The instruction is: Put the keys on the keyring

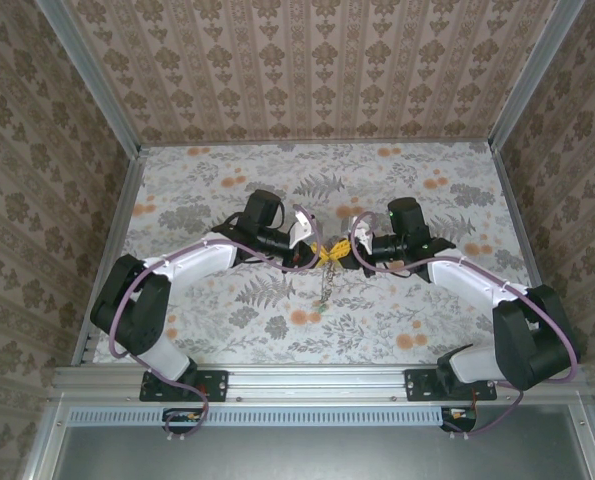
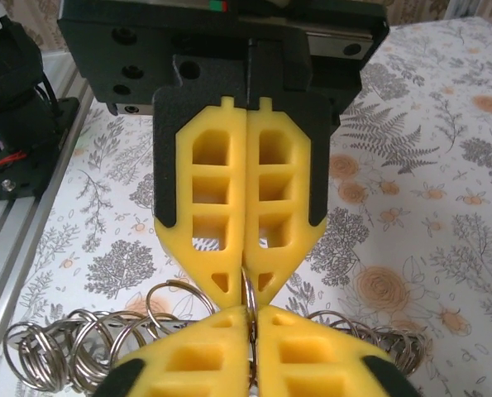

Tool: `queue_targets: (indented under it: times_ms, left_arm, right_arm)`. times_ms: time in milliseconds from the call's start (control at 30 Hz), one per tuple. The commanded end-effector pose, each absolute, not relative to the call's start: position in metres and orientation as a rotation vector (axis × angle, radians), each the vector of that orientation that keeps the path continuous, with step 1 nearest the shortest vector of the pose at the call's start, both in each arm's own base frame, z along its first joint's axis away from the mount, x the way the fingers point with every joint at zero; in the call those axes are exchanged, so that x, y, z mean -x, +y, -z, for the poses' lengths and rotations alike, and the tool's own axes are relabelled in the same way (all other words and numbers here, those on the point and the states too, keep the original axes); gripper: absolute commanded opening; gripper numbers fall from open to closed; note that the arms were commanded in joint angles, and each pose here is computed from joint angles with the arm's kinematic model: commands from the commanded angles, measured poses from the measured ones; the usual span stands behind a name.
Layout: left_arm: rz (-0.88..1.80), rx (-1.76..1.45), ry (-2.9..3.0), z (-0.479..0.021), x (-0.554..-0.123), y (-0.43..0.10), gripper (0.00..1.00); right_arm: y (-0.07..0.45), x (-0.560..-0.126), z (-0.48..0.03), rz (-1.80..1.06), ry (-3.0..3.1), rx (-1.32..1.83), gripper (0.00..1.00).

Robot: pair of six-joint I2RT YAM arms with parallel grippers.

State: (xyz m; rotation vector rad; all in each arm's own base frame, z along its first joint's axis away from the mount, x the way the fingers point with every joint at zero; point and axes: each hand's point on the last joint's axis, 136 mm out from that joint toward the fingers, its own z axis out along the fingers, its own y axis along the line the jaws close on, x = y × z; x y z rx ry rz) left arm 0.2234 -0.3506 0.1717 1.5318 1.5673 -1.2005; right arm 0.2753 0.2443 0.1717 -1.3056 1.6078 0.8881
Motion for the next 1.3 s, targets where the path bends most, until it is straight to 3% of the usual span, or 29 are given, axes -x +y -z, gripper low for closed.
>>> queue_targets:
  times_ms: [0, 33, 100, 233, 633, 767, 867, 967, 1100, 1267]
  left_arm:
    - [1.211, -1.558, 1.398, -0.215, -0.213, -0.356, 0.0]
    - [1.2, -1.559, 1.402, -0.214, -0.214, -0.356, 0.01]
    - [1.158, -1.568, 1.435, -0.208, -0.217, -0.355, 0.12]
    - [1.084, -1.62, 1.491, -0.196, -0.219, -0.351, 0.16]
    - [0.966, -1.741, 1.594, -0.174, -0.221, -0.346, 0.2]
    - [0.96, -1.745, 1.598, -0.174, -0.223, -0.348, 0.16]
    - [0.953, -1.743, 1.593, -0.175, -0.224, -0.35, 0.0]
    - [0.944, -1.726, 1.598, -0.175, -0.228, -0.35, 0.0]
    - [1.015, -1.661, 1.534, -0.19, -0.226, -0.351, 0.0]
    - [1.116, -1.635, 1.4, -0.204, -0.215, -0.352, 0.0]
  right_arm:
    - [0.241, -0.278, -0.175, -0.863, 1.633, 1.323, 0.0]
    - [0.241, -0.277, -0.177, -0.859, 1.63, 1.324, 0.0]
    - [0.242, -0.275, -0.184, -0.845, 1.613, 1.334, 0.0]
    - [0.246, -0.271, -0.194, -0.818, 1.595, 1.357, 0.0]
    - [0.256, -0.262, -0.208, -0.771, 1.556, 1.4, 0.0]
    - [0.259, -0.26, -0.213, -0.769, 1.532, 1.403, 0.0]
    - [0.261, -0.257, -0.215, -0.777, 1.526, 1.41, 0.0]
    - [0.26, -0.255, -0.215, -0.773, 1.529, 1.411, 0.0]
    - [0.255, -0.257, -0.2, -0.811, 1.577, 1.366, 0.14]
    - [0.248, -0.263, -0.183, -0.895, 1.622, 1.282, 0.2]
